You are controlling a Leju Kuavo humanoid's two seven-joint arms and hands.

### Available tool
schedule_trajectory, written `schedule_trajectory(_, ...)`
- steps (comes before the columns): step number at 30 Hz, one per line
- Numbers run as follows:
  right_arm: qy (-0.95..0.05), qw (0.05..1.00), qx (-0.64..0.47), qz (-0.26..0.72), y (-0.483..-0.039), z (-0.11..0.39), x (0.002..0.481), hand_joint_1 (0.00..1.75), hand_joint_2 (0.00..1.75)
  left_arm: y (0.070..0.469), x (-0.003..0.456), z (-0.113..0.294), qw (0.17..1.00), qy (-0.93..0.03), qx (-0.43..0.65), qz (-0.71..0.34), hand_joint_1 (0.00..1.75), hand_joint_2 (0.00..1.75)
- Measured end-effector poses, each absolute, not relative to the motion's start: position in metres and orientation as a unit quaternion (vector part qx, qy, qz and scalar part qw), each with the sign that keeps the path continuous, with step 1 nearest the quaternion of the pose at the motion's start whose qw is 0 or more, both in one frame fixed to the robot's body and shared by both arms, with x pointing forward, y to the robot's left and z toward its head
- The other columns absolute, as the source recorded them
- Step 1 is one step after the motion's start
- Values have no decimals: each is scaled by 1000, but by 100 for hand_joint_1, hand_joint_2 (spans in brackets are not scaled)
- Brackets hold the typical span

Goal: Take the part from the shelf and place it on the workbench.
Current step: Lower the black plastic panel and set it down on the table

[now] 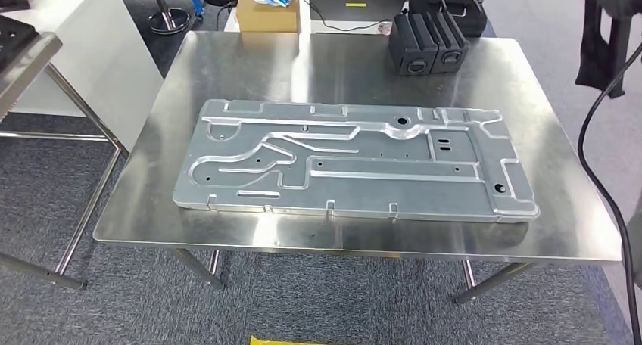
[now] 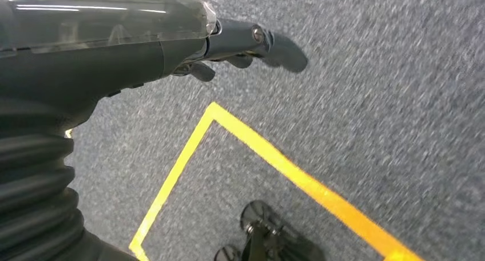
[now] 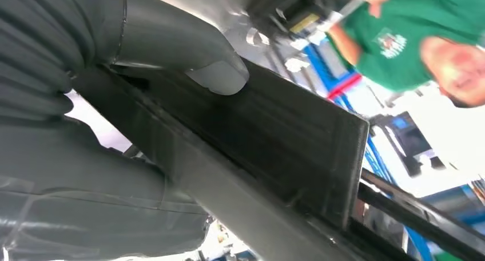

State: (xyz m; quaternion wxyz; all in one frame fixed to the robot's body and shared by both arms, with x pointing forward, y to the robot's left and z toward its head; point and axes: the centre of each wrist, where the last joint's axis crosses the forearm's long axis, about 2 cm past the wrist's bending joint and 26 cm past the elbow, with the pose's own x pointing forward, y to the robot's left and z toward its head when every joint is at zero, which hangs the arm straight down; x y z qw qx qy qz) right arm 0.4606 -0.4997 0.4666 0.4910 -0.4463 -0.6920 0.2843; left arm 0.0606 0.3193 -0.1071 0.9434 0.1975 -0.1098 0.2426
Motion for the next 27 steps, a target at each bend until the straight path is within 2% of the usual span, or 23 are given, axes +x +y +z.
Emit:
schedule_trajectory(24, -629, 528, -477, 313, -511, 454, 465, 175, 175, 316, 62, -107, 944, -115, 193, 241, 0, 175)
schedule_trajectory(27, -589, 533, -508, 332, -505, 438, 471, 175, 175, 316, 63, -107, 946, -118, 190, 235, 0, 175)
